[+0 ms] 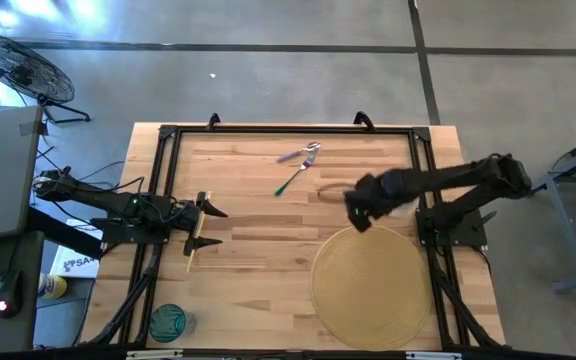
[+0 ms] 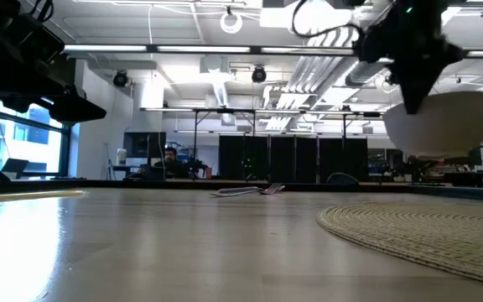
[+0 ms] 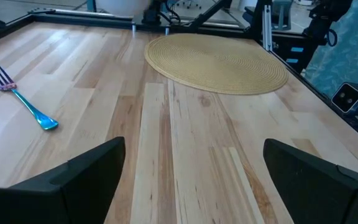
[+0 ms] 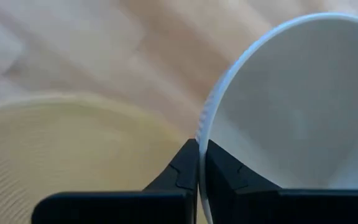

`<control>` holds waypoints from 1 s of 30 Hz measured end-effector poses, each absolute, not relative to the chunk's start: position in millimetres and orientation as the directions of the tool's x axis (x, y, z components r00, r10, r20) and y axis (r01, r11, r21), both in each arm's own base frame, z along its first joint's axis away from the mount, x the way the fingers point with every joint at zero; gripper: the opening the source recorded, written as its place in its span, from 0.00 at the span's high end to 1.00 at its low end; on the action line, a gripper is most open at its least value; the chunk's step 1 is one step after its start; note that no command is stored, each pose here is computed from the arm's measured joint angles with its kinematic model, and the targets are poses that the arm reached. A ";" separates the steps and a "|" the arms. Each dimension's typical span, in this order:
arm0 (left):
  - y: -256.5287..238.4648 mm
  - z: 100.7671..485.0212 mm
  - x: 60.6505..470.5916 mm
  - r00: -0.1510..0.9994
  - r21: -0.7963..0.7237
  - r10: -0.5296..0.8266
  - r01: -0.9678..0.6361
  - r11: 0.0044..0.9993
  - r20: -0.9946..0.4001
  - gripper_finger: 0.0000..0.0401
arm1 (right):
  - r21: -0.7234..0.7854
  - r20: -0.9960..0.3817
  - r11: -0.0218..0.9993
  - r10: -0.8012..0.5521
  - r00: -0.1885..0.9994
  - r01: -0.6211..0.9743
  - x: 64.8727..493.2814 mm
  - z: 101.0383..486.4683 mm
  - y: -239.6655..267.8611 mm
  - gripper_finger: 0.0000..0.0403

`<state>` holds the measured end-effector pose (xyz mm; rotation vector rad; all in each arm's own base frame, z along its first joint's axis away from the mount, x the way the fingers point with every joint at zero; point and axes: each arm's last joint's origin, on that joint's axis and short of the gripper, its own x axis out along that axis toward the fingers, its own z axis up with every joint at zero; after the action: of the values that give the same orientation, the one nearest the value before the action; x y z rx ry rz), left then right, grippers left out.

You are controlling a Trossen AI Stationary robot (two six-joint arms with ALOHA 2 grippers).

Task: Pick & Place Utensil
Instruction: Put the white bowl on the table placemat

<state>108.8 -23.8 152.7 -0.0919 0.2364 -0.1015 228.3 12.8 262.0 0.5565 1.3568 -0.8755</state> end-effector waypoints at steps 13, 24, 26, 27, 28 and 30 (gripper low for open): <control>-23.8 152.6 108.8 0.967 -0.103 -0.111 0.090 0.991 -0.229 0.06 | 0.058 -0.988 0.587 -0.082 0.130 0.807 208.4 258.4 121.9 0.98; -23.8 152.7 108.8 0.967 -0.103 -0.111 0.089 0.991 -0.229 0.06 | -0.059 -0.993 0.706 -0.112 0.029 0.705 241.6 238.0 200.3 0.99; -23.8 152.7 108.8 0.967 -0.103 -0.111 0.089 0.991 -0.229 0.06 | -0.093 -0.990 0.729 -0.143 0.018 0.679 250.1 238.2 213.2 0.99; -23.8 152.7 108.8 0.967 -0.103 -0.111 0.090 0.991 -0.229 0.06 | -0.109 -0.987 0.734 -0.159 0.013 0.670 253.5 237.7 219.2 0.99; -23.8 152.7 108.8 0.967 -0.103 -0.111 0.089 0.991 -0.229 0.06 | -0.131 -0.984 0.739 -0.176 0.001 0.661 256.0 236.4 225.1 0.98; -23.8 152.6 108.8 0.967 -0.103 -0.111 0.089 0.991 -0.229 0.06 | -0.169 -0.979 0.745 -0.201 -0.024 0.645 259.9 232.9 234.7 0.98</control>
<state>108.8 -23.8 152.6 -0.0918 0.2369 -0.1014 259.9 234.7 232.9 0.3878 1.4469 -0.7026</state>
